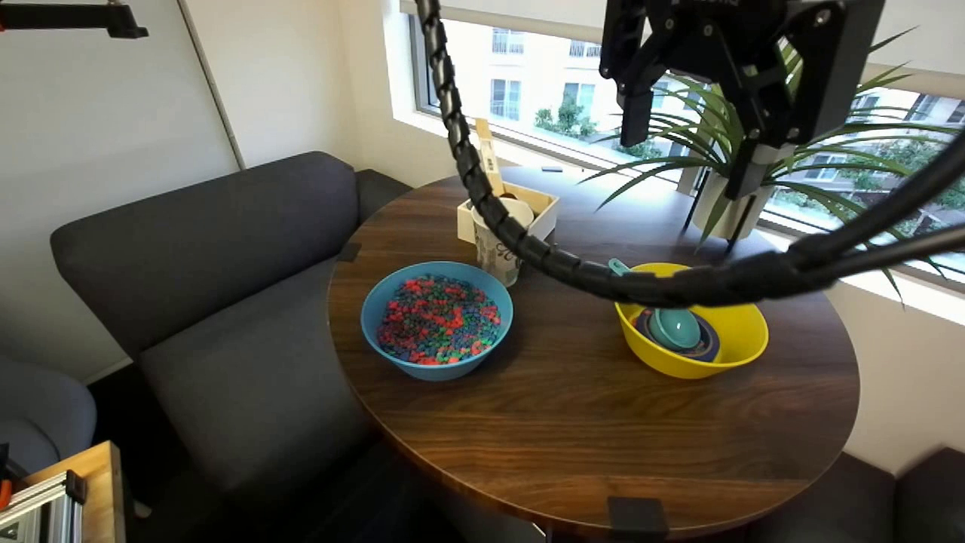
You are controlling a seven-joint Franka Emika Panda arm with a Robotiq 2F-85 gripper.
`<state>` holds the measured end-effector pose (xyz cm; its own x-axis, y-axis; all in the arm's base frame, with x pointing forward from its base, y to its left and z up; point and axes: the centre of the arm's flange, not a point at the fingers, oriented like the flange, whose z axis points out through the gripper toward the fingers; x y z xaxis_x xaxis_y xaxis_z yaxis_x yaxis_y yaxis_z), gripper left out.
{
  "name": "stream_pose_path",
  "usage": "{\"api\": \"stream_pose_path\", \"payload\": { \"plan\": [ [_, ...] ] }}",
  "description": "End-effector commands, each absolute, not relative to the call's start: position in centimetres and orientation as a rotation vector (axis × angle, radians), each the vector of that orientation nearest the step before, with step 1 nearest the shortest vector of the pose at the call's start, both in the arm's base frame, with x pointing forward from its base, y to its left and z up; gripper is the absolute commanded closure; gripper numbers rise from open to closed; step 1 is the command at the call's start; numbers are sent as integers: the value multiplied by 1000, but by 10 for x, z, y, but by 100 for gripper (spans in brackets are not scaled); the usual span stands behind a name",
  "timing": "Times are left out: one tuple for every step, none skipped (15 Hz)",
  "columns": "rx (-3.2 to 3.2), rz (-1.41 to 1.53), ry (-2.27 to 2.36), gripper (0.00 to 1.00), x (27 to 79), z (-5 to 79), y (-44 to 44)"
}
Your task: Put the measuring spoon in the blue bowl
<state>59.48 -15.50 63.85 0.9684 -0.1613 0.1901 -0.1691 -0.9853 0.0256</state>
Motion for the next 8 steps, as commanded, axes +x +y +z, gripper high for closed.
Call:
{"api": "stream_pose_path", "payload": {
  "plan": [
    [3174, 202, -401, 0, 652, 636, -154],
    [3187, 197, -497, 0, 664, 626, -147],
    [3204, 206, -577, 0, 674, 618, -139],
    [3224, 207, -633, 0, 680, 613, -135],
    [3187, 220, -508, 0, 646, 610, -140],
    [3188, 214, -518, 0, 653, 603, -137],
    [3187, 209, -515, 0, 655, 600, -137],
    [3187, 211, -516, 0, 655, 601, -138]
  ]
}}
